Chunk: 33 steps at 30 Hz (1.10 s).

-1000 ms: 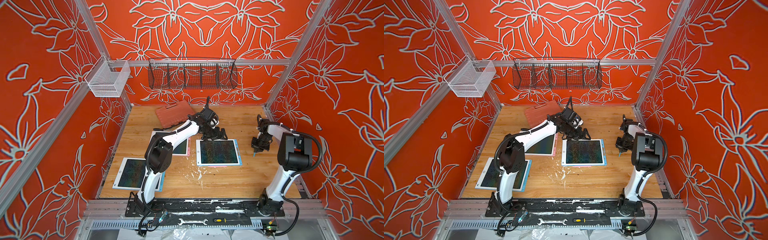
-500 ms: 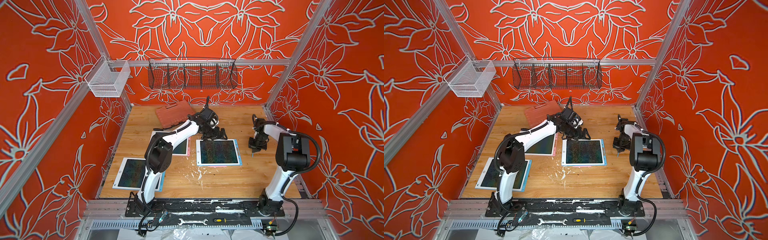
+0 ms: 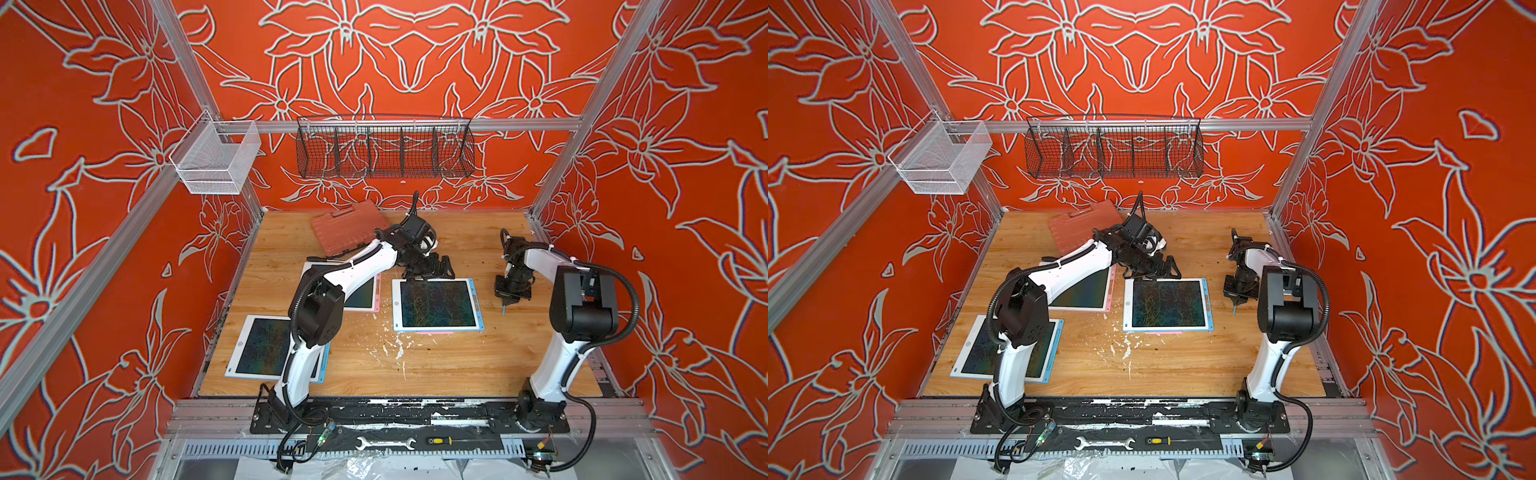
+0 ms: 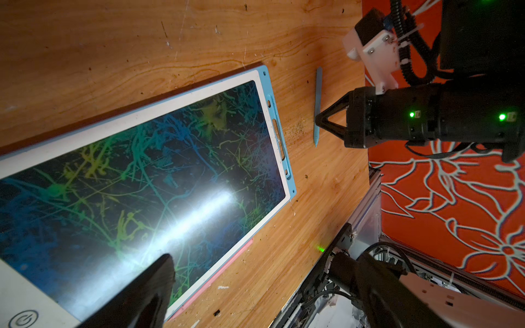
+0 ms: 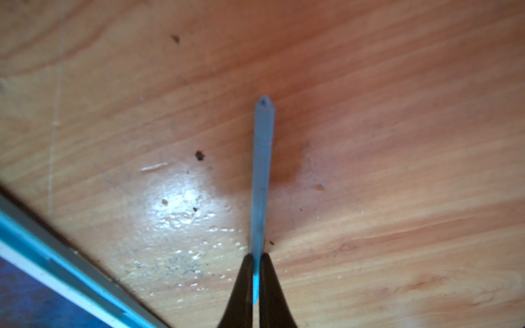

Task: Place the stylus back onto the writing tablet
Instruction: Pick up the stylus from the center of the board.

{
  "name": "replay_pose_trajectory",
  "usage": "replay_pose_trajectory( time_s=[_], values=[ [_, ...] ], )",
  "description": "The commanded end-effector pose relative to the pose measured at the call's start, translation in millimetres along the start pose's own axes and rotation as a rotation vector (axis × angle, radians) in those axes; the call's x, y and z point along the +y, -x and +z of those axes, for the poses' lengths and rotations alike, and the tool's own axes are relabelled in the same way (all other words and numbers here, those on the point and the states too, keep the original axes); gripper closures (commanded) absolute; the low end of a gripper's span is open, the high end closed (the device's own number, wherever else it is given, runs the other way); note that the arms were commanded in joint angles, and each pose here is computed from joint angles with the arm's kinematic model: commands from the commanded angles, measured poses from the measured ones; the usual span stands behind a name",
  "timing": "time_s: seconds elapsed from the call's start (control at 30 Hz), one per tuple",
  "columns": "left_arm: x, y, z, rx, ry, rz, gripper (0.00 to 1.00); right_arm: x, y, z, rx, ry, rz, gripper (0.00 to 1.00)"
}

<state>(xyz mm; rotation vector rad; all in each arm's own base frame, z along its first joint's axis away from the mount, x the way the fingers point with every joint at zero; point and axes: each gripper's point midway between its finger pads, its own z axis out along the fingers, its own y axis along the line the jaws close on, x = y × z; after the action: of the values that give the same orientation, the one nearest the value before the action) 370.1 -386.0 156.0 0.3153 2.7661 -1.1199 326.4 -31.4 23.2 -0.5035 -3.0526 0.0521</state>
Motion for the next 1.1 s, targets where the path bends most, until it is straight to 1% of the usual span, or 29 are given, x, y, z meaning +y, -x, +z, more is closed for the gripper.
replay_pose_trajectory(
  time_s=[0.0, 0.17, 0.53, 1.07],
  values=[
    [-7, -2, -16, -0.016, -0.004, 0.019, 0.03, 4, -12, 22, 0.074, -0.014, -0.025, 0.9],
    [-6, -3, -17, -0.018, -0.002, 0.02, 0.03, 6, -12, 25, 0.077, -0.016, -0.03, 0.9],
    [-5, -2, -17, -0.02, 0.0, 0.017, 0.03, 9, -11, 21, 0.065, -0.01, -0.042, 1.0],
    [-2, 0, -15, -0.015, 0.004, 0.003, 0.03, 16, -7, 0, 0.016, 0.045, -0.049, 1.0]
  ],
)
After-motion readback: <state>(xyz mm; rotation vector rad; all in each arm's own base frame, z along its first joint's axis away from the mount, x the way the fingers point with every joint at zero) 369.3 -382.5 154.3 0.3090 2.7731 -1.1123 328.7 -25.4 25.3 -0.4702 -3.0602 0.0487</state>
